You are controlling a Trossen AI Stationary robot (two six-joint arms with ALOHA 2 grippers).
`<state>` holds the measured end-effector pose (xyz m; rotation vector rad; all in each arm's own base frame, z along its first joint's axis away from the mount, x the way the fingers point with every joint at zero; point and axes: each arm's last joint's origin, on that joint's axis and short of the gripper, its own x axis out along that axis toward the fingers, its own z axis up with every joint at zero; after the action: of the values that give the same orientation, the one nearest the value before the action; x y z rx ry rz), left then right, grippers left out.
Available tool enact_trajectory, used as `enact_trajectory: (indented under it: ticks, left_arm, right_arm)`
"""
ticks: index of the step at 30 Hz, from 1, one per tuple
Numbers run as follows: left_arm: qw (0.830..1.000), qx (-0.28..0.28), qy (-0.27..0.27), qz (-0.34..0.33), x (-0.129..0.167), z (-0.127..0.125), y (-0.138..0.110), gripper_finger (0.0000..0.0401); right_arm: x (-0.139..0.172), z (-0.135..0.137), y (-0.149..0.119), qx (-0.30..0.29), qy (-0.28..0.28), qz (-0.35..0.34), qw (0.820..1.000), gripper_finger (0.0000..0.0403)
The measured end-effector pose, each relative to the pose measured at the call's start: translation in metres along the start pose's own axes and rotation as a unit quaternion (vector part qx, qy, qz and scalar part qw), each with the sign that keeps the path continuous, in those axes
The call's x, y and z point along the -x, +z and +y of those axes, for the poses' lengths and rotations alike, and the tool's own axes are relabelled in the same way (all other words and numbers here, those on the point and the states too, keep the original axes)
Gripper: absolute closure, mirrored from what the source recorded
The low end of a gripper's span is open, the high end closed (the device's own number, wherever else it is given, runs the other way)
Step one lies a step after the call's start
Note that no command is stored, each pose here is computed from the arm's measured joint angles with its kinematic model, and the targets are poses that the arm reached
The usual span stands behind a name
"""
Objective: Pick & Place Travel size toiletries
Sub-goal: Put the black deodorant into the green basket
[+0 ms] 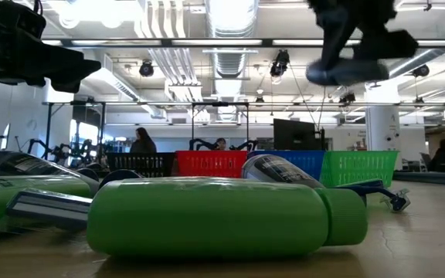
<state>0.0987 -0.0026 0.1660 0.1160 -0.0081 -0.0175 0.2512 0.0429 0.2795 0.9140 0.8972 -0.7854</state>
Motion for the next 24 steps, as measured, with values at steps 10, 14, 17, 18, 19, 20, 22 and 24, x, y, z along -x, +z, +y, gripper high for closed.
enact_trajectory:
  ticks: [10, 14, 17, 18, 19, 20, 22, 24]
  left_arm:
    - [1.000, 0.000, 0.000, 0.000, 0.000, 0.000, 0.000, 0.0169]
    - [1.000, 0.000, 0.000, 0.000, 0.000, 0.000, 0.000, 0.0169]
    - [1.000, 0.000, 0.000, 0.000, 0.000, 0.000, 0.000, 0.0169]
    - [1.000, 0.000, 0.000, 0.000, 0.000, 0.000, 0.000, 0.0169]
    - [1.000, 0.000, 0.000, 0.001, 0.000, 0.000, 0.000, 0.0169]
    - [1.000, 0.000, 0.000, 0.000, 0.000, 0.000, 0.000, 0.0169]
    - [1.000, 0.000, 0.000, 0.000, 0.000, 0.000, 0.000, 0.0169]
    - [1.000, 0.000, 0.000, 0.000, 0.000, 0.000, 0.000, 0.0169]
  right_arm:
    - [-0.050, -0.063, 0.032, -0.172, -0.055, -0.004, 0.984, 0.0201]
    - [-0.068, -0.077, 0.044, -0.195, -0.053, -0.001, 0.979, 0.0201]
    - [-0.079, -0.084, 0.054, -0.200, -0.038, -0.006, 0.979, 0.0201]
    - [-0.082, -0.086, 0.056, -0.202, -0.036, -0.009, 0.979, 0.0200]
    - [-0.083, -0.087, 0.058, -0.205, -0.038, -0.010, 0.978, 0.0194]
    - [-0.086, -0.088, 0.060, -0.205, -0.042, -0.008, 0.978, 0.0185]
    - [-0.091, -0.090, 0.064, -0.196, -0.043, -0.002, 0.980, 0.0158]
    - [-0.095, -0.091, 0.066, -0.203, -0.046, 0.008, 0.978, 0.0128]
